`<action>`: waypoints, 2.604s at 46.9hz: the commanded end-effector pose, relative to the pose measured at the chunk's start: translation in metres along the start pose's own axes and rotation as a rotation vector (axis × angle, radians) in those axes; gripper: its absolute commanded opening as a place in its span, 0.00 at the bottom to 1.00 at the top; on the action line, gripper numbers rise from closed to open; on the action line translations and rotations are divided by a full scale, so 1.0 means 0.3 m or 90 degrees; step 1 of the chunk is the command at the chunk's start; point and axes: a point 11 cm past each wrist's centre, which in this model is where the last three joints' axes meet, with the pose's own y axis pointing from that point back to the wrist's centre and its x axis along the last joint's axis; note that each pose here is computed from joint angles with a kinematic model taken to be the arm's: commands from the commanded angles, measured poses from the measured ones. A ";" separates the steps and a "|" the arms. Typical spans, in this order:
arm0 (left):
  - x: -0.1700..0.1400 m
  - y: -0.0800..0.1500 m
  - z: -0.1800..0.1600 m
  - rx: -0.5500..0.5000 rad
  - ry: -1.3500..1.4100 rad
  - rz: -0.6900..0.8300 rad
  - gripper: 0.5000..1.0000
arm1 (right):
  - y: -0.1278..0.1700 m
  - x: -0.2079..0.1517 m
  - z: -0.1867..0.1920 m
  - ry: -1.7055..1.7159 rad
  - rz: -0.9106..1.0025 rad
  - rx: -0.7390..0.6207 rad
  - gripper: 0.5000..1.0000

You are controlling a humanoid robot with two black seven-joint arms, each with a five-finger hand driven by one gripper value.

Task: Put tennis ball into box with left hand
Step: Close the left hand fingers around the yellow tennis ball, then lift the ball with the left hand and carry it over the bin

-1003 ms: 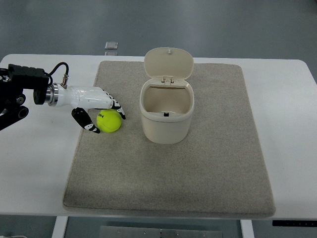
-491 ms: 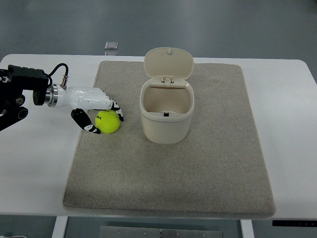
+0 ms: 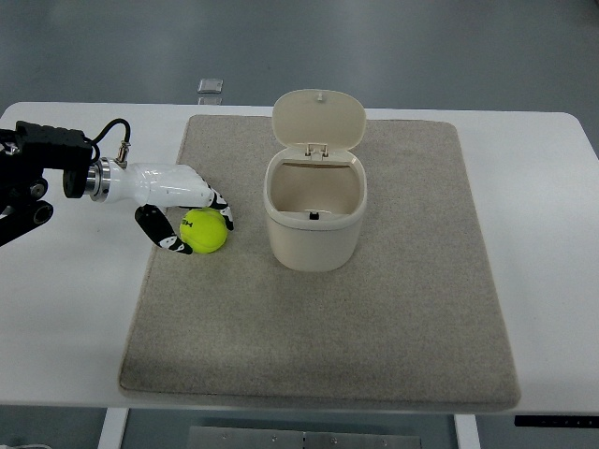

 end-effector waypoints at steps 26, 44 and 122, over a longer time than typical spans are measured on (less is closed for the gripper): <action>0.138 0.248 0.078 0.001 -0.176 0.118 0.00 | 0.000 0.000 0.000 0.000 0.000 0.000 0.80; 0.208 0.292 0.163 -0.054 -0.235 0.160 0.00 | 0.000 0.000 0.000 0.000 0.000 0.000 0.80; 0.436 0.006 0.323 -0.159 -0.325 0.199 0.00 | 0.000 0.000 0.000 0.001 0.000 0.000 0.80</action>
